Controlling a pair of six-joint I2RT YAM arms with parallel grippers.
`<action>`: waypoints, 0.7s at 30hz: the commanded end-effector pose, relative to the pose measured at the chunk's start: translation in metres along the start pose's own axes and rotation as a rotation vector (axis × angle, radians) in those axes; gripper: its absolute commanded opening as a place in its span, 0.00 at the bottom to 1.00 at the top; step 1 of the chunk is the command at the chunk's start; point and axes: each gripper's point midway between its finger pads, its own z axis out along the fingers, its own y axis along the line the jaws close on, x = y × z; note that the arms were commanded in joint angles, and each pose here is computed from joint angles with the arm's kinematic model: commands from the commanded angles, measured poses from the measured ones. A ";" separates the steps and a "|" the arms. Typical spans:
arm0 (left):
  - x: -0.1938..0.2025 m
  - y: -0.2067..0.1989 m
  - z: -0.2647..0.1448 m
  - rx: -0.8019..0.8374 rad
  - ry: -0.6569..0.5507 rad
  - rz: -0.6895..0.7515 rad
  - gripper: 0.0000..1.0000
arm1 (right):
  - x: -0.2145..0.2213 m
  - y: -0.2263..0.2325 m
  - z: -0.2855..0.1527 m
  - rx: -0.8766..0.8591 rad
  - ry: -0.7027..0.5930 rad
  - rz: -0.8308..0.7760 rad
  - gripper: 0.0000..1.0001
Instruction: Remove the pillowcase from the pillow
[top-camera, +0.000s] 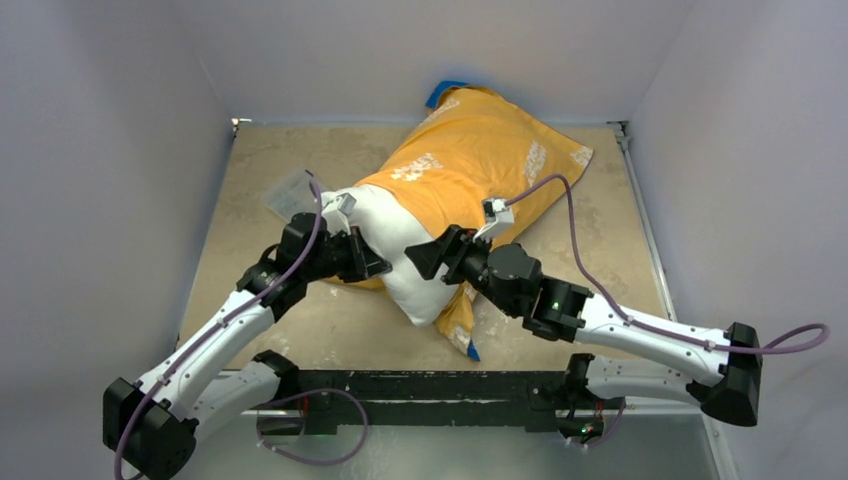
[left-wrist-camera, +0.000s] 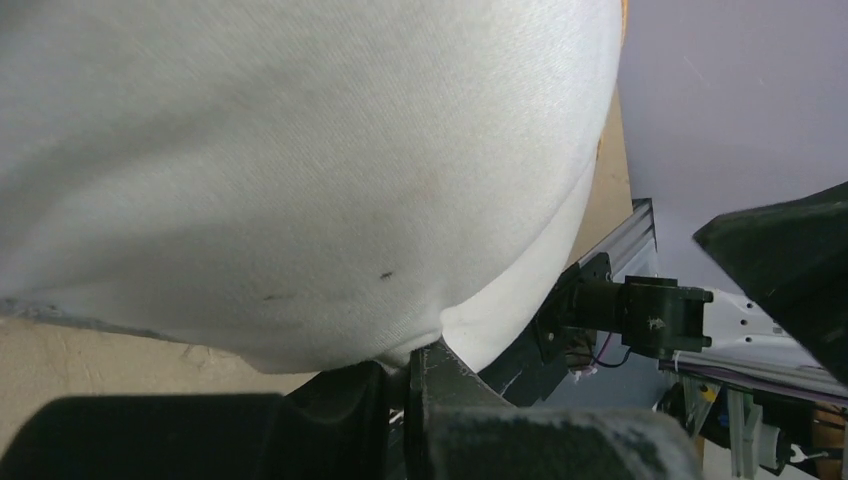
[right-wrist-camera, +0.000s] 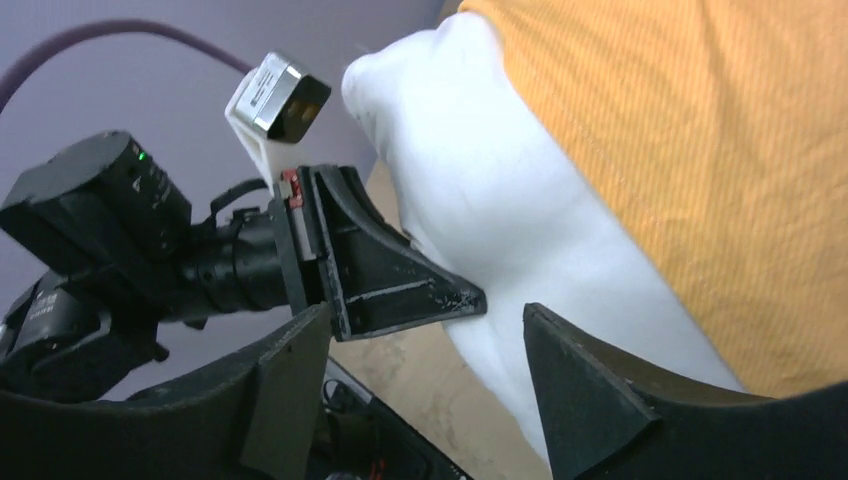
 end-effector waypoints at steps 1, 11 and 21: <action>-0.017 -0.019 -0.008 0.068 -0.089 0.027 0.00 | -0.015 -0.034 0.009 0.209 -0.051 -0.098 0.76; -0.016 -0.028 -0.023 0.087 -0.087 0.057 0.00 | -0.028 -0.106 0.038 0.400 -0.090 -0.129 0.75; -0.037 -0.044 -0.059 0.060 -0.176 0.149 0.00 | -0.044 -0.187 0.037 0.592 -0.138 -0.102 0.34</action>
